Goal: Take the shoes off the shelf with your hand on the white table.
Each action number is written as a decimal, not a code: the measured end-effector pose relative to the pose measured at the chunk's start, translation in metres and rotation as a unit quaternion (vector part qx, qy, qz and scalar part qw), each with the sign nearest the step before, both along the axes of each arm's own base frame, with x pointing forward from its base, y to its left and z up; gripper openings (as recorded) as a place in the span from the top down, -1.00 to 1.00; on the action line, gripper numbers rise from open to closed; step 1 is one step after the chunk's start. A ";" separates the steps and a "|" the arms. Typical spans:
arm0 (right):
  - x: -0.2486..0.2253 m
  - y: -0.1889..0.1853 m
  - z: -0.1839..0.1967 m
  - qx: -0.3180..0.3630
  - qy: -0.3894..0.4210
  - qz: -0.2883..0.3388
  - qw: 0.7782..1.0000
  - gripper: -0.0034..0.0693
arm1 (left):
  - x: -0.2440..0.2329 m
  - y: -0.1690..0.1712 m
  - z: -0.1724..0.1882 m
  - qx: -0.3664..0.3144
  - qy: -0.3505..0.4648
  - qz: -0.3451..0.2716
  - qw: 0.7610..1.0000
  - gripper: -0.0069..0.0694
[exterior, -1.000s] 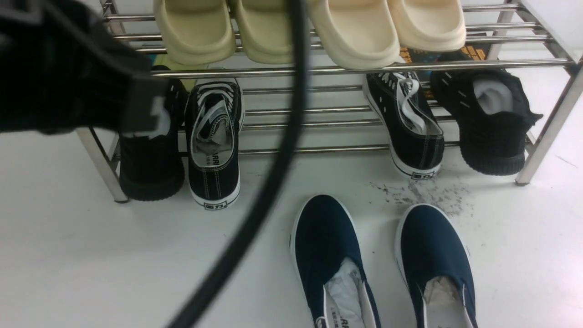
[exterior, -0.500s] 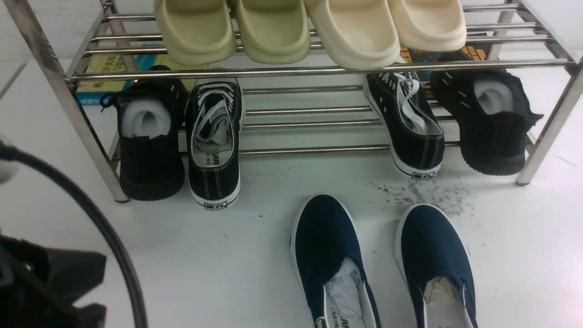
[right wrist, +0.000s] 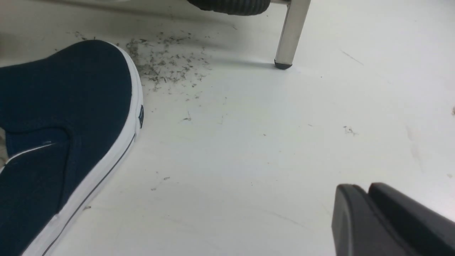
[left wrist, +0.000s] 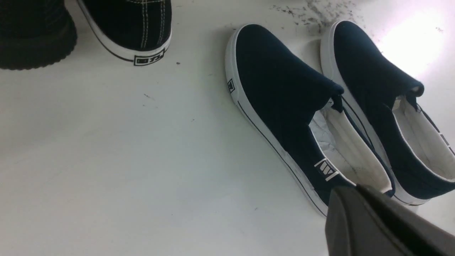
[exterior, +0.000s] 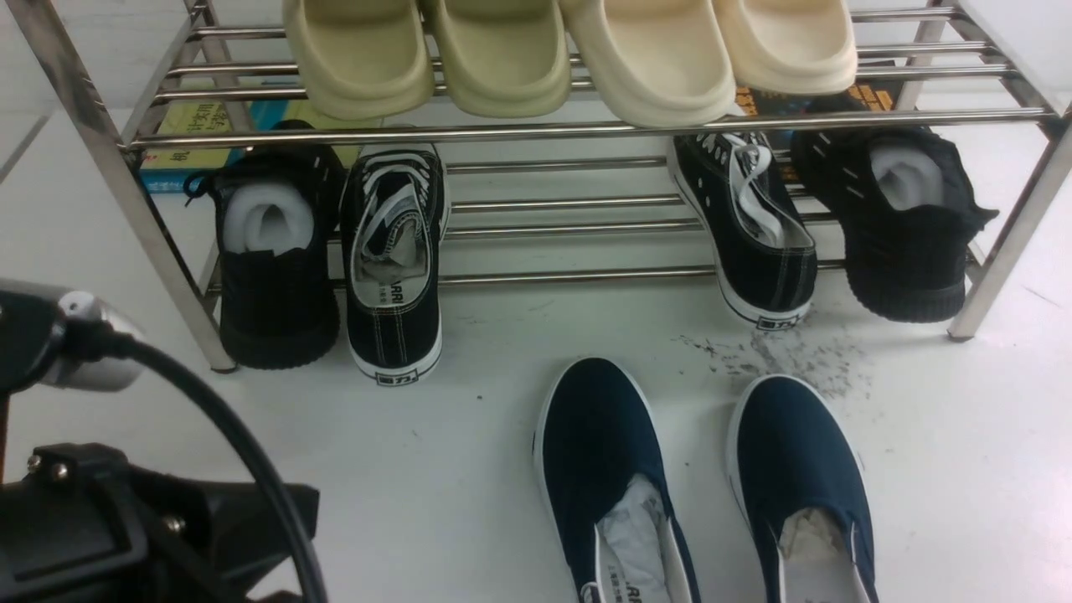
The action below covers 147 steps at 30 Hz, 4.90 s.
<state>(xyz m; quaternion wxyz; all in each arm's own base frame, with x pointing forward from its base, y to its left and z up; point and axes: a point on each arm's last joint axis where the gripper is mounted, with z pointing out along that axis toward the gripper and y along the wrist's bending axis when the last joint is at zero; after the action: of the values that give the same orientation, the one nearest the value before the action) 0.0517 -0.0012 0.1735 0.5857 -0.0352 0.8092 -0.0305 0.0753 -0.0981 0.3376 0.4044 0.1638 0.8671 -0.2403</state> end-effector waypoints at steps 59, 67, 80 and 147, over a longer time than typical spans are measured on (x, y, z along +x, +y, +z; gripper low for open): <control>0.000 0.000 0.001 0.069 -0.006 -0.024 0.997 0.51 | 0.011 0.042 -0.132 -0.093 -0.055 0.089 0.990 0.68; 0.000 0.000 0.001 0.069 -0.006 -0.024 0.997 0.48 | -0.006 0.076 -0.157 -0.045 -0.083 0.206 0.974 0.66; 0.000 0.000 0.001 0.070 -0.006 -0.024 0.997 0.44 | -0.025 0.102 -0.165 -0.002 -0.118 0.343 0.932 0.63; 0.000 0.000 0.001 0.070 -0.006 -0.024 0.997 0.25 | -0.024 0.103 -0.164 -0.012 -0.135 0.352 0.926 0.49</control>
<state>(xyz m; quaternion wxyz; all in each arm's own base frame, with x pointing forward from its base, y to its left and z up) 0.0520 -0.0014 0.1741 0.5908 0.0253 0.8064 0.0117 0.0510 0.0049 0.1732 0.5779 -0.1263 0.8034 -0.0682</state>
